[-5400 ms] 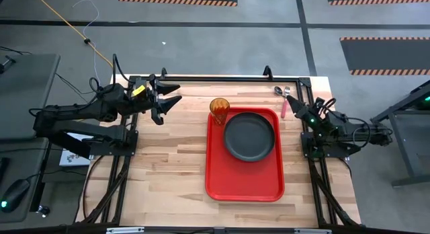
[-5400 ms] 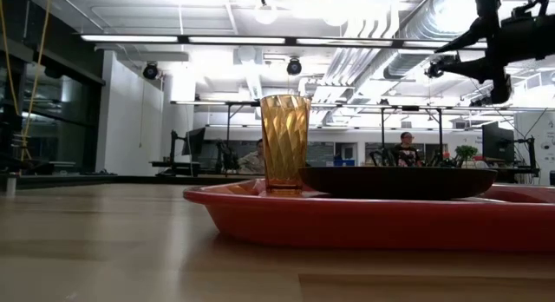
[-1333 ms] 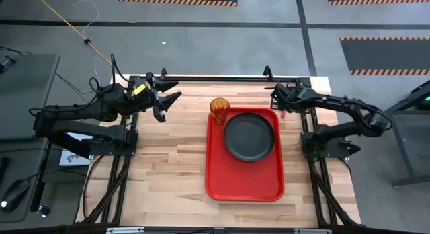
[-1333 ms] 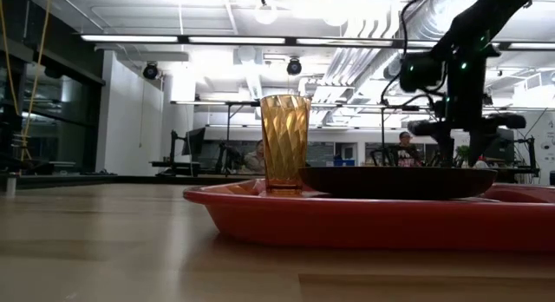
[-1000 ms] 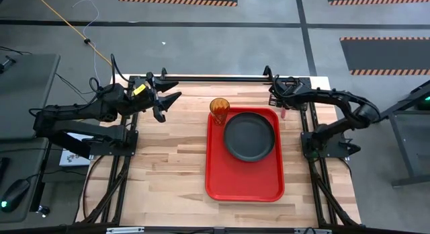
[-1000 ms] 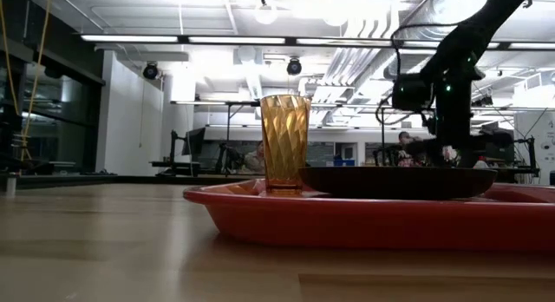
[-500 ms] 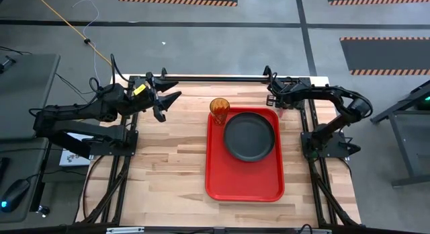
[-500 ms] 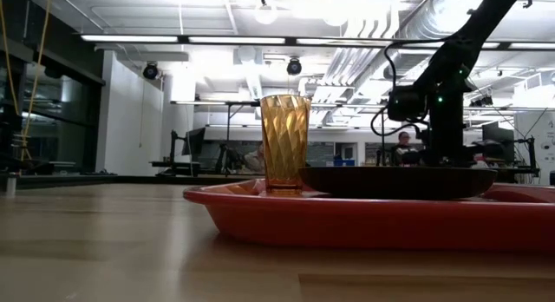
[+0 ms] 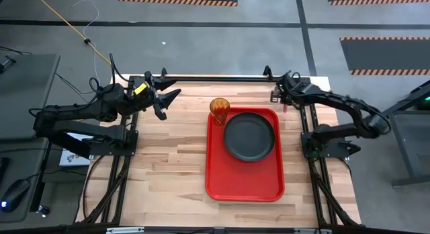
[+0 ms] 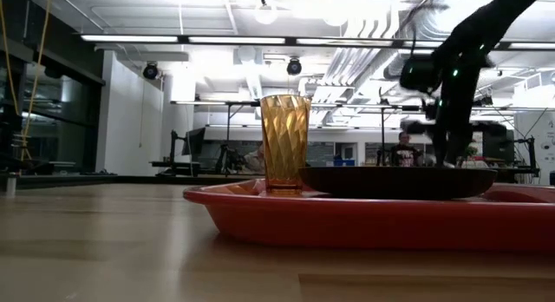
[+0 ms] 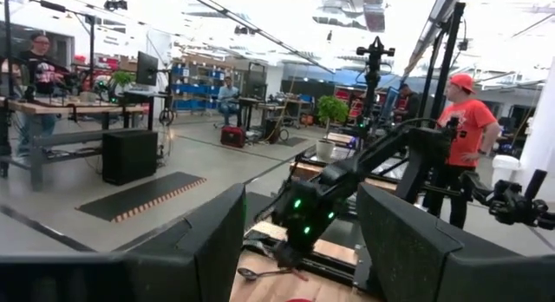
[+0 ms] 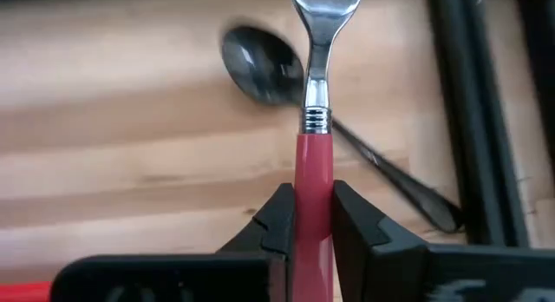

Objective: Pick and place plate/cup/fork/spoon on tray
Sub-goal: Put the pink fork on the red tray to the bottom of the black plate

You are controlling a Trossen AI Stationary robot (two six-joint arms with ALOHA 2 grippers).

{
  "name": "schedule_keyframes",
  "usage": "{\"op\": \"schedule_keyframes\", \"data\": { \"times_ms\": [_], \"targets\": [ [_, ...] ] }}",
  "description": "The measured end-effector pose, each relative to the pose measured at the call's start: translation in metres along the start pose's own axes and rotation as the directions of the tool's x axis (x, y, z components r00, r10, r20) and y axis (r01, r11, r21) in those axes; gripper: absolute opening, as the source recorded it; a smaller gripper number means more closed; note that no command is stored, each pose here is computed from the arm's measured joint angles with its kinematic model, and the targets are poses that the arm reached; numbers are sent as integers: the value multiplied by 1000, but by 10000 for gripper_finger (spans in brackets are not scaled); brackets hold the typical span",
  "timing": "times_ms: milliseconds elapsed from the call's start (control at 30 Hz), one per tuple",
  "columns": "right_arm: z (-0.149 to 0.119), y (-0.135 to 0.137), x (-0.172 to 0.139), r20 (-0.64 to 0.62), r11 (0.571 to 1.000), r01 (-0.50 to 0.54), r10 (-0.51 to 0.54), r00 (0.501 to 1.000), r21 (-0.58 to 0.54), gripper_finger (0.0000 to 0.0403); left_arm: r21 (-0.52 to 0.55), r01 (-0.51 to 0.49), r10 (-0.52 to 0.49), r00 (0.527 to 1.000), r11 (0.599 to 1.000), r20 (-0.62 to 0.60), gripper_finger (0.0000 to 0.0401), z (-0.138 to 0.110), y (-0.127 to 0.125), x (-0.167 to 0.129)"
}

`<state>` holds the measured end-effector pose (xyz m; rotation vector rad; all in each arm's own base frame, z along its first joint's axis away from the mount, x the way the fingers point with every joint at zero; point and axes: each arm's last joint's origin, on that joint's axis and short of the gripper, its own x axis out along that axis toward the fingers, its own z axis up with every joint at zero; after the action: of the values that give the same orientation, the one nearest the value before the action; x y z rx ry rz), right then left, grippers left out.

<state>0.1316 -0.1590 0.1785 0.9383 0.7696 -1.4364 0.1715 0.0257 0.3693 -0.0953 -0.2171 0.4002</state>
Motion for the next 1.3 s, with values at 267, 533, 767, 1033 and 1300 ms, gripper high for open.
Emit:
{"op": "schedule_keyframes", "data": {
  "times_ms": [267,533,767,1033,1300],
  "targets": [
    [4,-15,-45,156,989,-142,134,979,45,28,-1,0,0,1000,1000,0,211,0,0,0],
    [-8,-8,-76,167,920,-374,389,906,-115,28,-3,0,0,1000,1000,0,211,0,0,0],
    [-25,9,-89,108,825,-474,525,844,-309,28,-28,1,-1,1000,1000,0,211,0,0,0],
    [-55,30,-111,-175,498,-712,746,643,-495,28,-27,2,-2,1000,1000,0,211,0,0,0],
    [-89,36,-142,-338,284,-846,823,457,-452,28,-27,2,-2,1000,1000,0,211,0,0,0]
  ]
}}
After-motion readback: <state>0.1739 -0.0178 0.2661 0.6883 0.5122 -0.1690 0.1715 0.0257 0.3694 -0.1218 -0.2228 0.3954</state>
